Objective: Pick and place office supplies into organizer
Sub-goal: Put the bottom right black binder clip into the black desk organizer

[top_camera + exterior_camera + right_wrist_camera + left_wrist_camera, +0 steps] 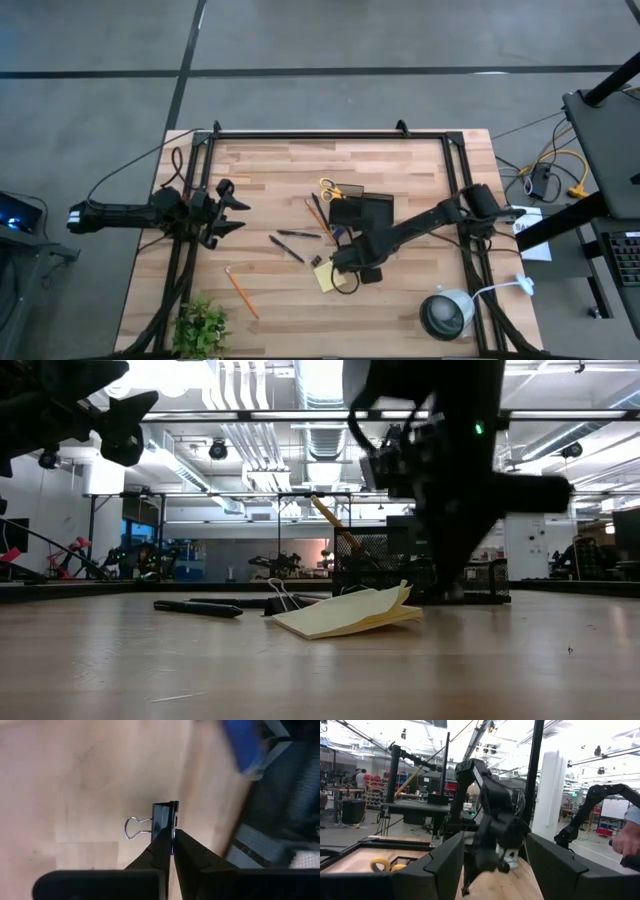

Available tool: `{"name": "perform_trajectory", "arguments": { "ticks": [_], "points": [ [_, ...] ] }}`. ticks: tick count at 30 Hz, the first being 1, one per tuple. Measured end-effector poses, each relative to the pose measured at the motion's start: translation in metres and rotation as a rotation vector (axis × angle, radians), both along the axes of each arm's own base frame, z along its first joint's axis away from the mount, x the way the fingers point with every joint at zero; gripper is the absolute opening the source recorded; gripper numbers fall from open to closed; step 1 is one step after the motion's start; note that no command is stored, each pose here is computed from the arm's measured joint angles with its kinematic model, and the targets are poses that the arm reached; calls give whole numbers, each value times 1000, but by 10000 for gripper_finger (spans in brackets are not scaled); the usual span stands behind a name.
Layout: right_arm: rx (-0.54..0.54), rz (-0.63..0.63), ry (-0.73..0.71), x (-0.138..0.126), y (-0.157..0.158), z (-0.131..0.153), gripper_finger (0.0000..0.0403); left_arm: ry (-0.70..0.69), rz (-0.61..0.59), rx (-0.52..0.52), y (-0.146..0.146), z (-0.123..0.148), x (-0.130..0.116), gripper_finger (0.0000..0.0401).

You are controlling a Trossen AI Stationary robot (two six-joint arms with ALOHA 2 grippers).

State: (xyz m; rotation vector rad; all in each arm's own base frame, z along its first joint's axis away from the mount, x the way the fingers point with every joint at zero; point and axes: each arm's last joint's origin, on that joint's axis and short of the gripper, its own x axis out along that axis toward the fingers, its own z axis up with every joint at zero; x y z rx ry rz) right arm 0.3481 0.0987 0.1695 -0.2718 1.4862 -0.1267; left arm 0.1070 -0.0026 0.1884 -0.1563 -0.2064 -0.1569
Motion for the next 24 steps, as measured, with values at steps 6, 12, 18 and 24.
{"name": "perform_trajectory", "arguments": {
  "ticks": [6, 12, 18, 24],
  "points": [
    [86, -300, -225, -12, -26, 64, 8, 0, 0, 0, 0, 0, 0, 201],
    [207, -579, -248, -18, -75, 73, 8, 1, 1, 0, 0, 0, 0, 201],
    [260, -751, -314, 8, -105, 51, 8, 1, 0, 0, 0, 0, 0, 201],
    [234, -807, -266, 21, -117, 25, 8, 0, 1, 0, 0, 0, 0, 201]
  ]
}}
